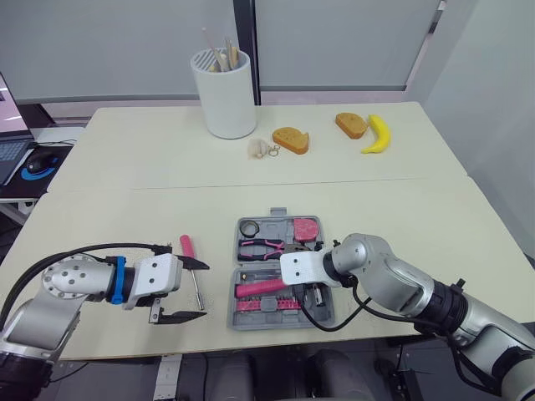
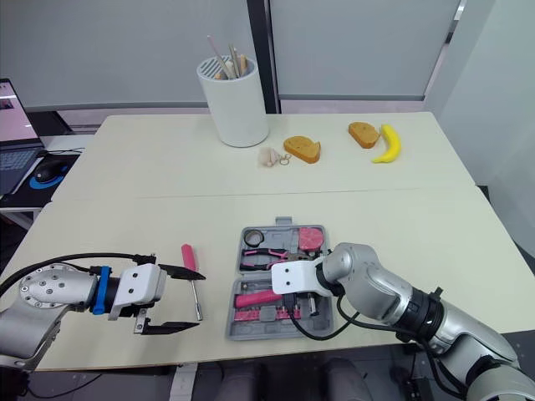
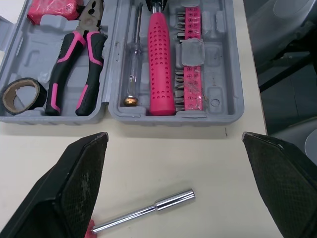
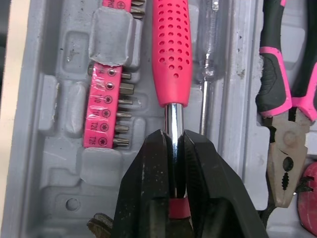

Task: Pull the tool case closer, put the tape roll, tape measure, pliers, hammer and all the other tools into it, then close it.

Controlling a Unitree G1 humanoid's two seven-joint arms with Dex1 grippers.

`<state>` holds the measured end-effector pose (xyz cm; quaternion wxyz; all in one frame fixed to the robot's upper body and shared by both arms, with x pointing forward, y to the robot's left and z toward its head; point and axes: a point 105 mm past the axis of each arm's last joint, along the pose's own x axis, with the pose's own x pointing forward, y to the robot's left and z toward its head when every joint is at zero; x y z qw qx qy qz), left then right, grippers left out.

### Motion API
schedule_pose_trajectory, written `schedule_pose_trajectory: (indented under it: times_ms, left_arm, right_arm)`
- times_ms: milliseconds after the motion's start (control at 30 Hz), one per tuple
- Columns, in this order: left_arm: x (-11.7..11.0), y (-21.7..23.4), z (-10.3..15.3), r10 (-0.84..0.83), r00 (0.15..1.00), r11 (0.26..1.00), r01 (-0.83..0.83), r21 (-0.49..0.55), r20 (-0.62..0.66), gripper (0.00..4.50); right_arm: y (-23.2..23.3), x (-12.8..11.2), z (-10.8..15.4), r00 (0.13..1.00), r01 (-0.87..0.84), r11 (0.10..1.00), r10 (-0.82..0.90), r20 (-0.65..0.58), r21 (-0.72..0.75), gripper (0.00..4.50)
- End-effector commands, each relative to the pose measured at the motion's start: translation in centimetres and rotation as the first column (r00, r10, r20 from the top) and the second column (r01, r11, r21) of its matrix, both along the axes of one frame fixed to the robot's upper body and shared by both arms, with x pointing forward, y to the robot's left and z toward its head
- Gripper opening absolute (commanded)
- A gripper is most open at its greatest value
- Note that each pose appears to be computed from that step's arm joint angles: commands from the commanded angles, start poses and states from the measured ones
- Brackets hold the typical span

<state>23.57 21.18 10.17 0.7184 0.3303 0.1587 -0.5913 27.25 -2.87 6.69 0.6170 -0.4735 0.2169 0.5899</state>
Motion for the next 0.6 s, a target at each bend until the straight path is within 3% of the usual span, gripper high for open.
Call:
schedule_pose_trajectory:
  times_ms: [33,133,400,600]
  left_arm:
    - [0.1,-0.8,0.5,-0.021,0.999,1.0,0.021,-0.003,0.026,4.5]
    - [0.2,-1.0,0.7,-0.021,0.999,1.0,0.021,-0.004,0.028,4.5]
    - [0.0,-1.1,0.8,-0.012,1.0,1.0,0.012,-0.008,0.026,4.5]
    - [-0.1,-1.0,0.7,-0.01,1.0,1.0,0.01,-0.008,0.023,4.5]
  right_arm:
    - [0.2,0.2,1.7,0.999,-0.014,0.999,0.013,0.035,0.04,1.56]
    - [0.7,-0.1,3.0,0.999,-0.025,0.995,0.023,0.025,0.095,2.26]
    - [1.6,-1.1,7.4,0.991,-0.127,0.945,0.112,0.066,0.302,2.26]
    - [1.7,-1.6,6.0,0.986,-0.167,0.92,0.163,0.041,0.355,0.96]
